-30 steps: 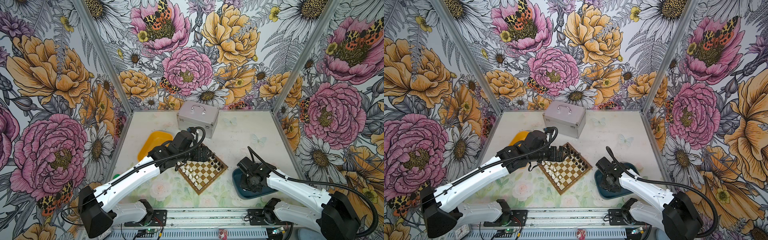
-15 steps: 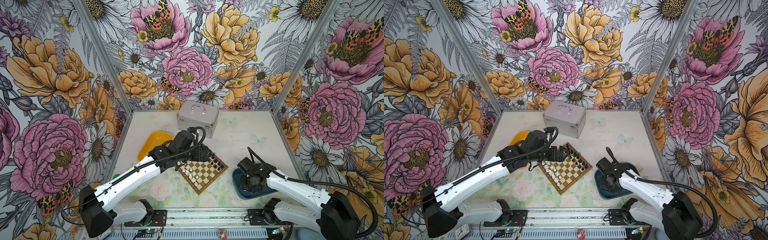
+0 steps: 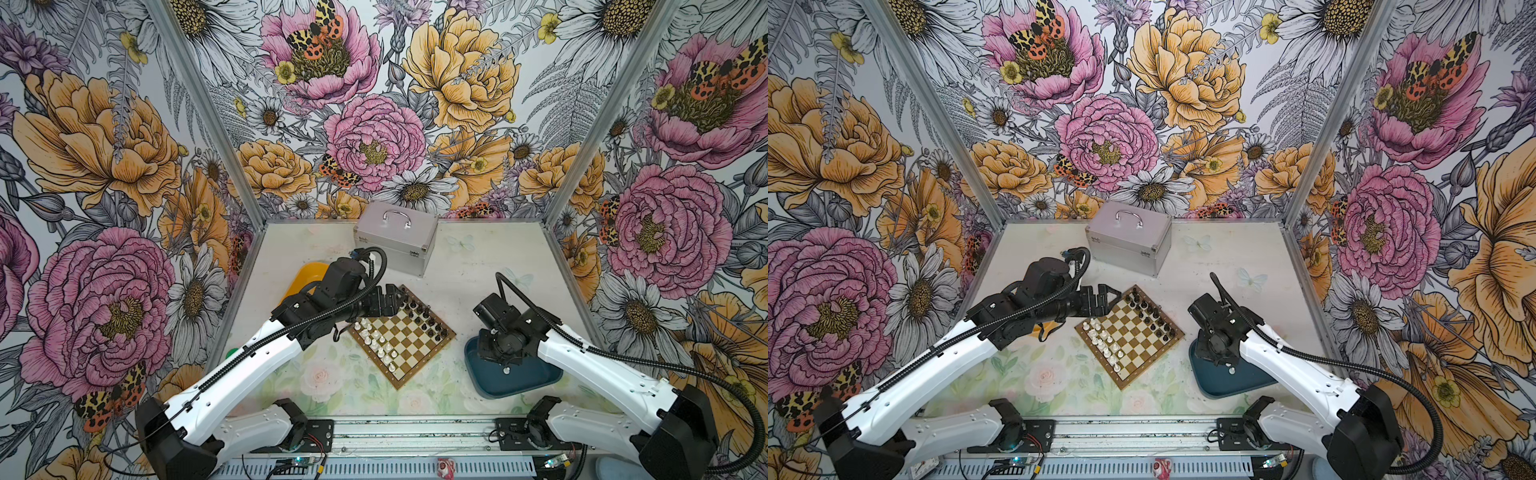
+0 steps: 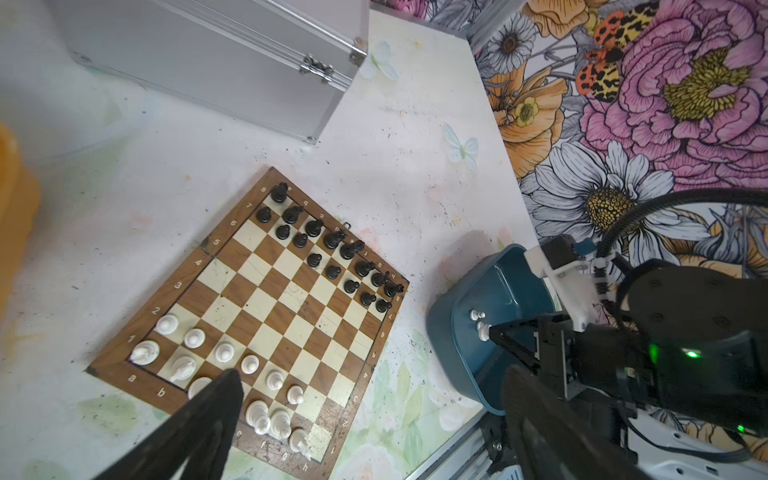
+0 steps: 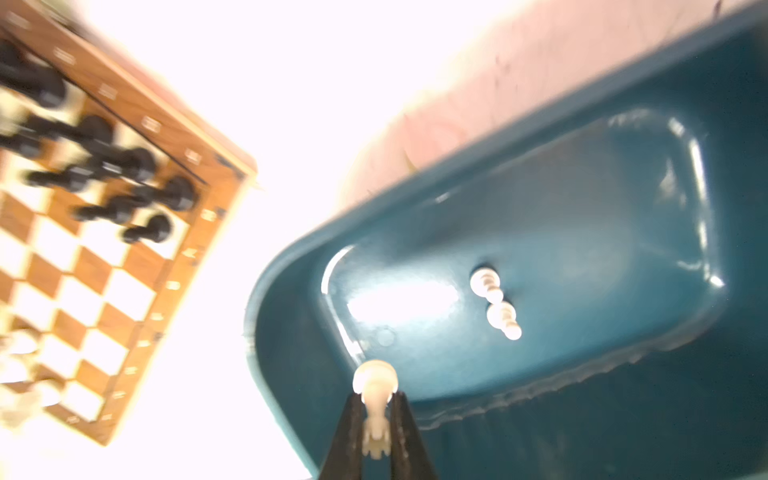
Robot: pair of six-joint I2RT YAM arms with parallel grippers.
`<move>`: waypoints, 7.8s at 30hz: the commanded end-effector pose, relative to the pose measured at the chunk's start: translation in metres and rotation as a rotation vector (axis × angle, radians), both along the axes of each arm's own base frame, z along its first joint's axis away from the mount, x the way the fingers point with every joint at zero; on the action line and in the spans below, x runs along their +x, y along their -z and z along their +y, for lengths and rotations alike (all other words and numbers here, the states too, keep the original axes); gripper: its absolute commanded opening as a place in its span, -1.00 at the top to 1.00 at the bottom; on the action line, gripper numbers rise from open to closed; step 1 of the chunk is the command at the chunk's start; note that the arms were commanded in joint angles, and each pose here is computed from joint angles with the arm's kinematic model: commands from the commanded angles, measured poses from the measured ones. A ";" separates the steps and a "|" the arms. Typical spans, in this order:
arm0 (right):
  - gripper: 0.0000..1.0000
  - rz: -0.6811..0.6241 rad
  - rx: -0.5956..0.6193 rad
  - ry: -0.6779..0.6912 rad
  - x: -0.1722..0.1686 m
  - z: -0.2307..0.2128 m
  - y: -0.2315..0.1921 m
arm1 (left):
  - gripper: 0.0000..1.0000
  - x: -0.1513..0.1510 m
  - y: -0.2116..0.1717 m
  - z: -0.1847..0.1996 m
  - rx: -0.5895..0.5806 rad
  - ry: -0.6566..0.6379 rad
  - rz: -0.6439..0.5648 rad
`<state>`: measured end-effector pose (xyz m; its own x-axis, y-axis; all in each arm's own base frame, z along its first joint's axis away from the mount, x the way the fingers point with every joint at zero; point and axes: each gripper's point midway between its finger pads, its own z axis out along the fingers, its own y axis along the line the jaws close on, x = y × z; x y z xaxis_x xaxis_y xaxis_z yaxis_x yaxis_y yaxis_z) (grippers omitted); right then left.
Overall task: Set up the chess pieces on the board
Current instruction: 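Lift the white pawn and carry it over the board, then lower the white pawn onto its square and open the right gripper, then raise the right gripper and move it back over the teal tray, then lower the right gripper and grasp another white pawn in the teal tray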
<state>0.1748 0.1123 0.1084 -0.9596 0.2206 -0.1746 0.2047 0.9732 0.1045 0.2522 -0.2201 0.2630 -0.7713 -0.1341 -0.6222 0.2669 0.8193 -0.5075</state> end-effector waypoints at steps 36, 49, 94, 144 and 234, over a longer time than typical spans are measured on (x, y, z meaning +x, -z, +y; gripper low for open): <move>0.86 0.114 -0.016 -0.498 -0.028 0.237 0.032 | -0.98 -0.075 -0.002 0.126 0.020 -0.203 -0.027; 0.85 0.139 -0.032 -0.492 -0.033 0.237 0.058 | -0.98 -0.079 -0.007 0.128 0.041 -0.189 -0.025; 0.83 0.116 -0.046 -0.461 -0.016 0.220 0.058 | -0.98 -0.070 -0.008 0.129 0.066 -0.203 -0.021; 0.24 -0.050 -0.063 -0.044 -0.007 0.029 -0.004 | -0.97 -0.046 -0.019 0.090 -0.092 -0.112 -0.056; 0.87 0.025 -0.034 0.138 0.029 -0.039 0.012 | -0.97 -0.007 0.008 -0.038 0.029 0.171 -0.027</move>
<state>0.1992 0.0694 0.0764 -0.9254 0.3582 -0.1235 0.3527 0.9335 0.0649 0.2490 -0.2685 0.2554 -0.7690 0.0120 -0.6391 0.4136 0.7716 -0.4832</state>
